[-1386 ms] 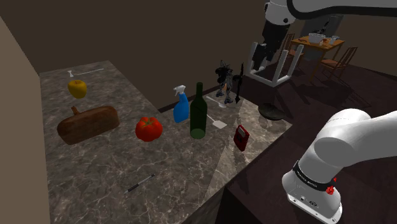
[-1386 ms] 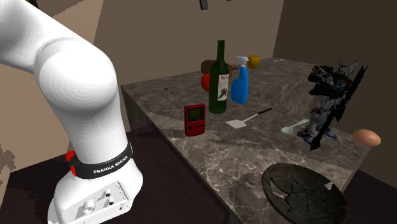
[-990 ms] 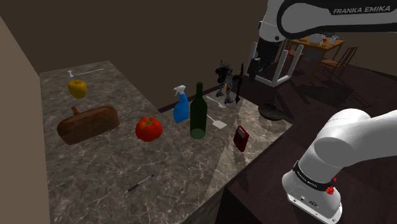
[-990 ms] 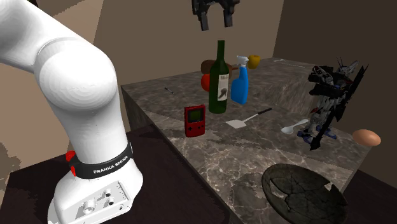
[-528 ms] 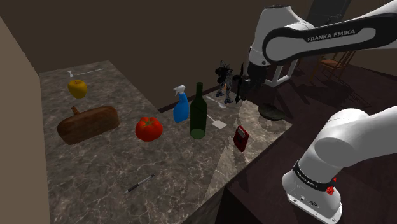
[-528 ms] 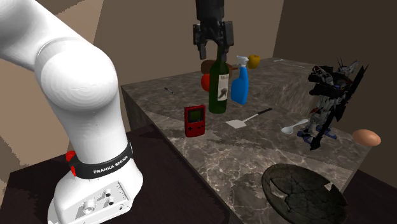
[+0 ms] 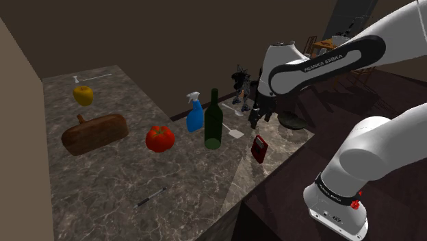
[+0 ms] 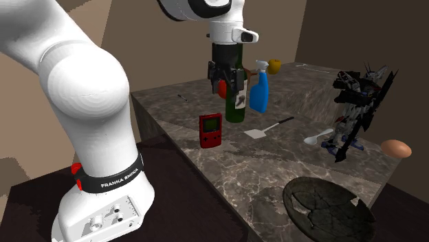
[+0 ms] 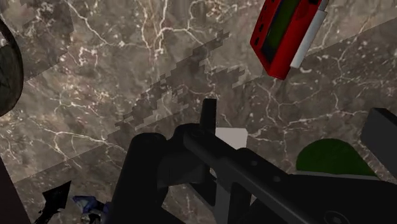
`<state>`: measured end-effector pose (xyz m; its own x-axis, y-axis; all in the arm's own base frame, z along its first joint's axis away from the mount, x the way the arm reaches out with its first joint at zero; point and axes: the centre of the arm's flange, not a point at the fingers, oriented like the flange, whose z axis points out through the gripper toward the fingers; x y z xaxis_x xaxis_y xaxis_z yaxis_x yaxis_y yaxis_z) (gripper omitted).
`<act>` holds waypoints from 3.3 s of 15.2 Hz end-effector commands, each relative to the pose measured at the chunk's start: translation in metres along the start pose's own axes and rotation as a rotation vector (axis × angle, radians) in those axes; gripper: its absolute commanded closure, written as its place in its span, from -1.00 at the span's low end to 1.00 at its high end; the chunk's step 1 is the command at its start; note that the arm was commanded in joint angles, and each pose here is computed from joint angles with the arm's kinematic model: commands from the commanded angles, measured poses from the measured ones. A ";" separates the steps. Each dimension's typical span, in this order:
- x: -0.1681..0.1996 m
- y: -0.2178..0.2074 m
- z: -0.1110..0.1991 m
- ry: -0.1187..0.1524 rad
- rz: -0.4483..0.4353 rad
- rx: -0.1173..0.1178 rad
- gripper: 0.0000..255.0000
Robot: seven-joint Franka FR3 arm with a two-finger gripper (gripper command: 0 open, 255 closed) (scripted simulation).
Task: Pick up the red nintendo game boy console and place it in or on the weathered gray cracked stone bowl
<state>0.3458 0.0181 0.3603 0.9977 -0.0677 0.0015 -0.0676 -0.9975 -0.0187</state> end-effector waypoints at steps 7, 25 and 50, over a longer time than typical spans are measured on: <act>0.000 -0.004 0.055 -0.017 0.014 0.022 -1.00; -0.001 -0.004 0.069 -0.017 0.014 0.022 1.00; 0.000 -0.007 -0.051 -0.017 0.014 0.022 1.00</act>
<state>0.3466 0.0240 0.4068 0.9966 -0.0813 -0.0159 -0.0819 -0.9958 -0.0412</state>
